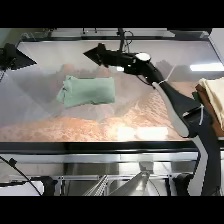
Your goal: Fold the shirts.
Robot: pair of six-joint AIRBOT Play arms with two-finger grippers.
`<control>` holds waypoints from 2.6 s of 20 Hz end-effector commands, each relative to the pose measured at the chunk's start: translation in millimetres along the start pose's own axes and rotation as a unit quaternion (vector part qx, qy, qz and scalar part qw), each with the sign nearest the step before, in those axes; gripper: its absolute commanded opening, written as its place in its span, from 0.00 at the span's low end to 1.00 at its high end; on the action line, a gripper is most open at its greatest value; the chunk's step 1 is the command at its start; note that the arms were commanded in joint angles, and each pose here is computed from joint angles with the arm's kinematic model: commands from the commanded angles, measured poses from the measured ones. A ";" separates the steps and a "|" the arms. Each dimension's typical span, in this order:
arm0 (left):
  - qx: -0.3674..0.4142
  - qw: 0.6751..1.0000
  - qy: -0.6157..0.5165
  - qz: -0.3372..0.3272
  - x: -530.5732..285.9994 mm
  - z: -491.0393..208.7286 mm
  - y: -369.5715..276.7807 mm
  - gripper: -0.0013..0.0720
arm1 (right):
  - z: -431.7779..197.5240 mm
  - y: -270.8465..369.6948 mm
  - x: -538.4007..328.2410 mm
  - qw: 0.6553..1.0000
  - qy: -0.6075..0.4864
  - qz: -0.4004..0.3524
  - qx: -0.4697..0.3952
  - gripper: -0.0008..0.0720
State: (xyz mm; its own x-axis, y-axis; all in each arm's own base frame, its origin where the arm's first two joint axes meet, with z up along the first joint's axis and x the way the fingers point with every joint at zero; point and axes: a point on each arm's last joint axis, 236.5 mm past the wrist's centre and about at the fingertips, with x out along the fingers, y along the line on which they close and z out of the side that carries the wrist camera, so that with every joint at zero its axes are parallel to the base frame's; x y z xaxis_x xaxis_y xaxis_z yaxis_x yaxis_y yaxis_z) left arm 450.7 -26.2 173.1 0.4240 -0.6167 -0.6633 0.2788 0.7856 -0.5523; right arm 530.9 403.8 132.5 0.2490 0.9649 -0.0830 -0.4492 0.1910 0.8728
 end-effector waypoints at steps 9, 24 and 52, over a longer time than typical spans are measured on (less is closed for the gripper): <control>0.006 1.000 0.003 -0.003 0.8 -1.4 -1.6 0.03 | -71.3 -188.4 -91.9 0.937 0.157 -0.302 0.077 0.97; 0.019 1.000 0.008 -0.005 0.9 -4.0 -2.3 0.03 | -109.2 -183.2 -3.6 0.961 0.128 -0.213 0.119 0.60; 0.102 0.969 0.195 -0.108 83.4 -87.6 -161.2 0.03 | 196.3 -13.1 -685.0 0.784 -0.473 -0.401 -0.015 0.03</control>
State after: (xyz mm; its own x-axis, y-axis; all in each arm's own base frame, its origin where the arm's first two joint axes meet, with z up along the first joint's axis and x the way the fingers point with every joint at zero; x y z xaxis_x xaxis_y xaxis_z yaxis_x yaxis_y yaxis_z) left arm 383.1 -174.8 165.1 0.0544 -0.7157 -0.6963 0.4549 0.6385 -0.6208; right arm 543.0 -245.5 260.7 0.9549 0.0472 -0.2933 0.1753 0.7075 0.6846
